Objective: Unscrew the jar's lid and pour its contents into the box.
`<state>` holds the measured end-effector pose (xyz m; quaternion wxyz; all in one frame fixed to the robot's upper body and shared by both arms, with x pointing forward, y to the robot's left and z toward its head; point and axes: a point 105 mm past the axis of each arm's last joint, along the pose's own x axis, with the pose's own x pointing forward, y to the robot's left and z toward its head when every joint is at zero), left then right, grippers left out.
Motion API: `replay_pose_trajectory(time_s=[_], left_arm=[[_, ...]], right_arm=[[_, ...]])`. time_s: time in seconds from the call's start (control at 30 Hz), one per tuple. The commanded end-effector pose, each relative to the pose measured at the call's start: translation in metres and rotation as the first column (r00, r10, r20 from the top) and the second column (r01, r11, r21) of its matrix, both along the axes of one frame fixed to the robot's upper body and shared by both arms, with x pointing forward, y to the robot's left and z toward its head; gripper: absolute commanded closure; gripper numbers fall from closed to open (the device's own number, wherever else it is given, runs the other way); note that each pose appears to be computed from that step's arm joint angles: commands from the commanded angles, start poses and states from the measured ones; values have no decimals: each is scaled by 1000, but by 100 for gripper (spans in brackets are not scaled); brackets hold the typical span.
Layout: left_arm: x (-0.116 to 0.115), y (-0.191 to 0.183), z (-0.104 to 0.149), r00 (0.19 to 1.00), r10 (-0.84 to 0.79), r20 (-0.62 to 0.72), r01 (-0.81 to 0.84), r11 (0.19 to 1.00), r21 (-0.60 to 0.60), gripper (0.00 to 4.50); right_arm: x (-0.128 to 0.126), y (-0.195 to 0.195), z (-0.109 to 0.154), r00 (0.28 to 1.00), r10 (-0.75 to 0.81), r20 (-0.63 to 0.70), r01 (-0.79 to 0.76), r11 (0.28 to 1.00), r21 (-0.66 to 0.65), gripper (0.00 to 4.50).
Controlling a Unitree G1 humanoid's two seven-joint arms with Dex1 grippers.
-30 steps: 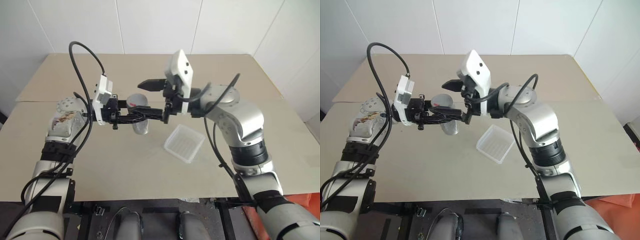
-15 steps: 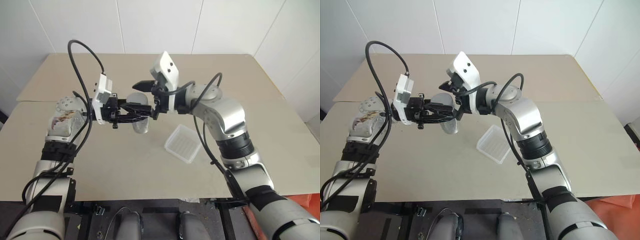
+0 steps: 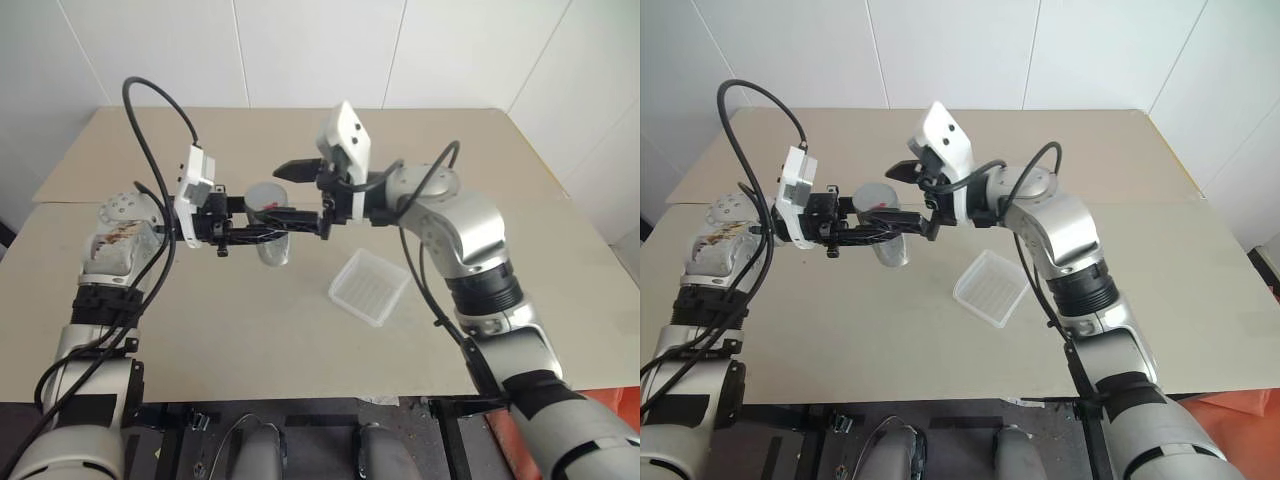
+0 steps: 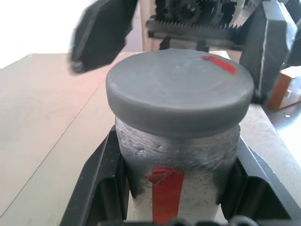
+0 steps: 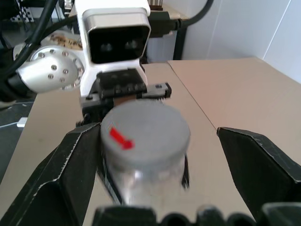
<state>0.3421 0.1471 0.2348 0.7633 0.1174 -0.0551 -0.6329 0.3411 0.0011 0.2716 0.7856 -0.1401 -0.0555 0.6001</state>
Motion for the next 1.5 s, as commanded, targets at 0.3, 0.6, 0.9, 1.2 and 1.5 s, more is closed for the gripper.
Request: replay_pose_trajectory(time_s=[0.3,0.6,0.9,1.2,1.5], left_arm=[[-16,3,12,995,-73,66,71,997,27,248],[-2,-16,10,994,-81,69,81,997,3,248],[-2,-24,13,990,-116,80,116,993,-4,248],[-6,-18,13,990,-111,81,111,994,5,248],[-9,-11,13,991,-105,78,104,995,12,248]], right_arm=[[9,-64,20,981,-182,65,178,982,67,5],[-36,-12,27,994,16,107,-22,998,55,5],[-17,23,30,992,-36,118,29,998,61,5],[4,10,24,993,-91,71,87,994,68,5],[11,-37,19,984,-169,62,166,985,50,5]])
